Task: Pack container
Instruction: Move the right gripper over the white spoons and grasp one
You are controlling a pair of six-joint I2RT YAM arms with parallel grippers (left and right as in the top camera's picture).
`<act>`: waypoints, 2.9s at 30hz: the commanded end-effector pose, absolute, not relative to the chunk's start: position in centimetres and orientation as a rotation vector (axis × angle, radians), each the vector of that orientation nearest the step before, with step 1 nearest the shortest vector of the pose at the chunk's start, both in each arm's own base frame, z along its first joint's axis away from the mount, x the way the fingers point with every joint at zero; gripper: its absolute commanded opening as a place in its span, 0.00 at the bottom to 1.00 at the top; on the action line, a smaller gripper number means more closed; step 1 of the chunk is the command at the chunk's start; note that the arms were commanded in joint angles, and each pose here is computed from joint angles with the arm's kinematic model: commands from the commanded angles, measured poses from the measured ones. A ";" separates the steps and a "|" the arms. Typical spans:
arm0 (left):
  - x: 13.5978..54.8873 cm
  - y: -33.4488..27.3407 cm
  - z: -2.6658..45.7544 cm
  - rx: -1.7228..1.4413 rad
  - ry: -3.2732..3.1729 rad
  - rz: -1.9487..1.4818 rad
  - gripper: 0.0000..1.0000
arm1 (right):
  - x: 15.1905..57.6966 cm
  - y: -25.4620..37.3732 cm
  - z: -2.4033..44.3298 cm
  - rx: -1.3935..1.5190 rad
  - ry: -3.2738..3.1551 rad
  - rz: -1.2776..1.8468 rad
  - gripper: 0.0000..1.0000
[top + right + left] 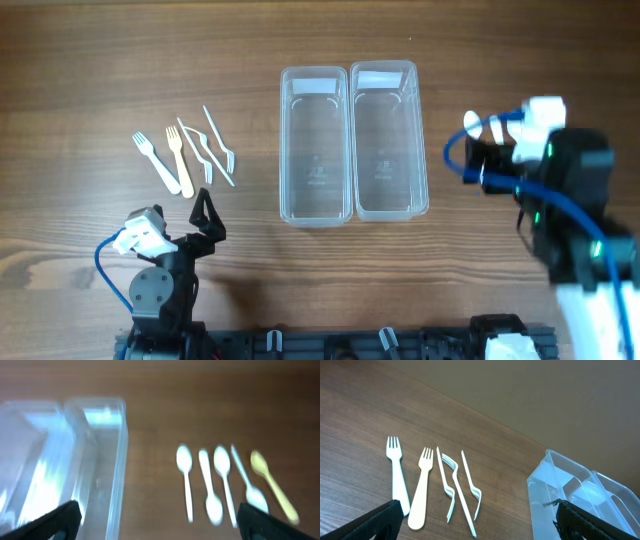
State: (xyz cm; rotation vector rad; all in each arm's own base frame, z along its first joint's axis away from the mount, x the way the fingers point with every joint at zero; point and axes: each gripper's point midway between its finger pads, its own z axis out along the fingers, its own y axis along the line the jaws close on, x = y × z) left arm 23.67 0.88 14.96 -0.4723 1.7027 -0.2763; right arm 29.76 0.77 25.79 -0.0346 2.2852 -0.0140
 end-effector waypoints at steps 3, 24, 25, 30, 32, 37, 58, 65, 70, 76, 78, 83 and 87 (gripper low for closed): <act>23.7 0.9 14.9 -0.456 1.704 -0.263 1.00 | 33.9 0.2 27.5 -0.045 2.339 -0.072 1.00; 23.7 0.9 14.8 -0.456 1.704 -0.263 1.00 | 37.3 -4.8 11.3 -0.055 2.816 -0.068 0.59; 23.7 0.9 14.9 -0.456 1.704 -0.263 1.00 | 37.5 -5.1 10.3 -0.030 2.836 -0.062 0.53; 23.7 0.9 14.9 -0.456 1.704 -0.263 1.00 | 38.4 -4.5 7.7 -0.034 2.866 0.000 0.50; 23.7 1.0 14.9 -0.456 1.704 -0.263 1.00 | 38.8 -4.5 7.4 -0.026 2.860 0.009 0.60; 23.7 0.9 14.9 -0.456 1.704 -0.263 1.00 | 39.6 -4.7 7.3 -0.038 2.835 -0.004 0.62; 23.7 0.9 14.9 -0.456 1.704 -0.263 1.00 | 38.2 -5.6 1.2 0.071 2.897 -0.011 0.62; 23.7 0.9 14.9 -0.456 1.704 -0.263 1.00 | 38.2 -5.3 -1.0 0.070 2.933 0.018 0.62; 23.7 0.9 14.9 -0.456 1.704 -0.263 1.00 | 38.1 -4.6 -2.8 0.065 2.959 0.086 0.62; 23.7 0.9 14.9 -0.456 1.704 -0.263 1.00 | 38.4 -3.7 -2.9 0.053 2.946 0.166 0.04; 23.7 0.9 14.9 -0.456 1.704 -0.263 1.00 | 38.4 -3.7 -2.9 0.054 2.945 0.166 0.04; 23.7 0.9 14.9 -0.456 1.704 -0.263 1.00 | 39.3 -2.6 -0.6 -0.009 2.899 0.258 0.04; 23.7 1.0 14.9 -0.456 1.704 -0.263 1.00 | 40.3 -2.4 3.6 -0.021 2.810 0.261 0.04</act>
